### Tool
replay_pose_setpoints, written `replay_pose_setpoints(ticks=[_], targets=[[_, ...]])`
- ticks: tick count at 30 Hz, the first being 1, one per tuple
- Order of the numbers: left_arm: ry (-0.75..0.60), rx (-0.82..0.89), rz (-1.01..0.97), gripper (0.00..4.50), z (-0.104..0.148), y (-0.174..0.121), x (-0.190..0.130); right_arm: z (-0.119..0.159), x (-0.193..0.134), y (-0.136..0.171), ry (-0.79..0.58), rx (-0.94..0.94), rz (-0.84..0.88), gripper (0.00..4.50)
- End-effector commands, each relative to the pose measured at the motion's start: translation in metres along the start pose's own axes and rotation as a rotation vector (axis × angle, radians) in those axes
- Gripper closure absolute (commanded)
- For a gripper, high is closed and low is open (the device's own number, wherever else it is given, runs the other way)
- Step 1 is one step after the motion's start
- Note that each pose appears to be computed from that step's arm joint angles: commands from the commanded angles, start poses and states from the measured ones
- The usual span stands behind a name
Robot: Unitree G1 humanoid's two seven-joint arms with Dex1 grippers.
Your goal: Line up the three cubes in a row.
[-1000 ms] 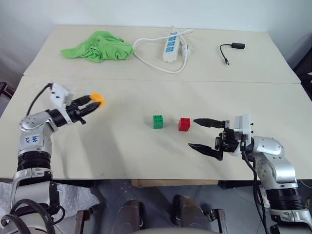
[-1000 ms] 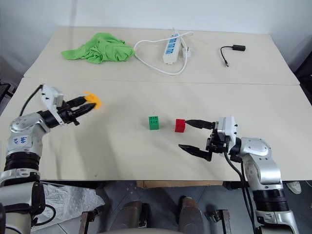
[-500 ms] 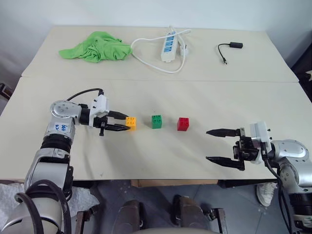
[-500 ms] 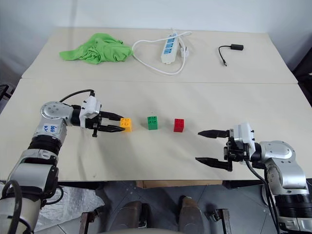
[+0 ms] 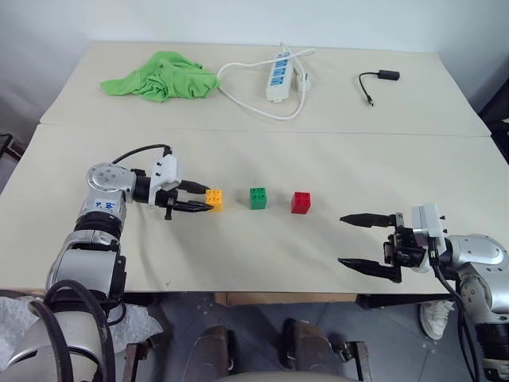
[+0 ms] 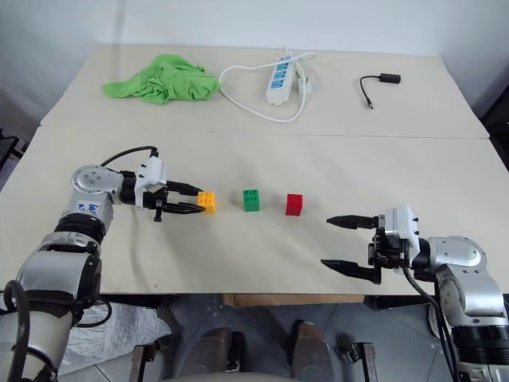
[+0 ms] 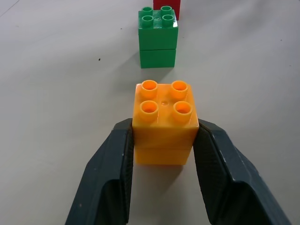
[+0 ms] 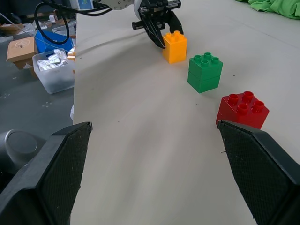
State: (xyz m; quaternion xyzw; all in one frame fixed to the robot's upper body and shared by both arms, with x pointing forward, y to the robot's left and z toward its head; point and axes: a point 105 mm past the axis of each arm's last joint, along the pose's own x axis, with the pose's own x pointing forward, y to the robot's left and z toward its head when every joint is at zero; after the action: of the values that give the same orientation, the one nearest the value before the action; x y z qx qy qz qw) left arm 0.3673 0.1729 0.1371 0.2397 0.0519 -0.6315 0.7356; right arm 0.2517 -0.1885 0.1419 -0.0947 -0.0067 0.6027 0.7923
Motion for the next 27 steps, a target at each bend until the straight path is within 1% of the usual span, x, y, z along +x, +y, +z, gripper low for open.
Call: replay_pose_setpoints(ticks=[1,6,11,16,19,20,22,25,27], targets=[[0.004,0.009,0.02,1.82,0.006,0.007,-0.002,0.012,-0.003,-0.001,0.0,-0.044,0.003,0.0],[0.014,0.026,0.056,0.32,0.007,0.01,-0.009,0.012,0.001,0.0,-0.003,-0.04,0.019,0.0],[0.009,0.031,0.075,0.32,0.003,0.007,-0.02,0.011,0.002,0.0,-0.002,-0.034,0.03,0.0],[-0.017,0.03,0.114,0.32,-0.001,0.0,-0.043,0.011,0.001,-0.001,-0.004,-0.034,0.028,0.0],[-0.066,0.005,0.104,0.32,0.002,-0.015,-0.064,0.013,-0.005,-0.006,-0.014,-0.066,-0.012,0.0],[-0.081,-0.03,0.111,0.15,0.001,-0.023,-0.073,0.014,-0.007,-0.009,-0.024,-0.087,-0.03,0.0],[-0.104,-0.072,0.164,0.15,0.003,-0.036,-0.086,0.019,-0.011,-0.013,-0.08,-0.106,-0.055,0.0],[-0.144,-0.102,0.306,0.15,0.006,-0.049,-0.104,0.021,-0.017,-0.023,-0.122,-0.015,-0.09,0.0],[-0.133,-0.109,0.372,0.15,0.003,-0.057,-0.112,0.024,-0.018,-0.027,-0.145,-0.026,-0.088,0.0]])
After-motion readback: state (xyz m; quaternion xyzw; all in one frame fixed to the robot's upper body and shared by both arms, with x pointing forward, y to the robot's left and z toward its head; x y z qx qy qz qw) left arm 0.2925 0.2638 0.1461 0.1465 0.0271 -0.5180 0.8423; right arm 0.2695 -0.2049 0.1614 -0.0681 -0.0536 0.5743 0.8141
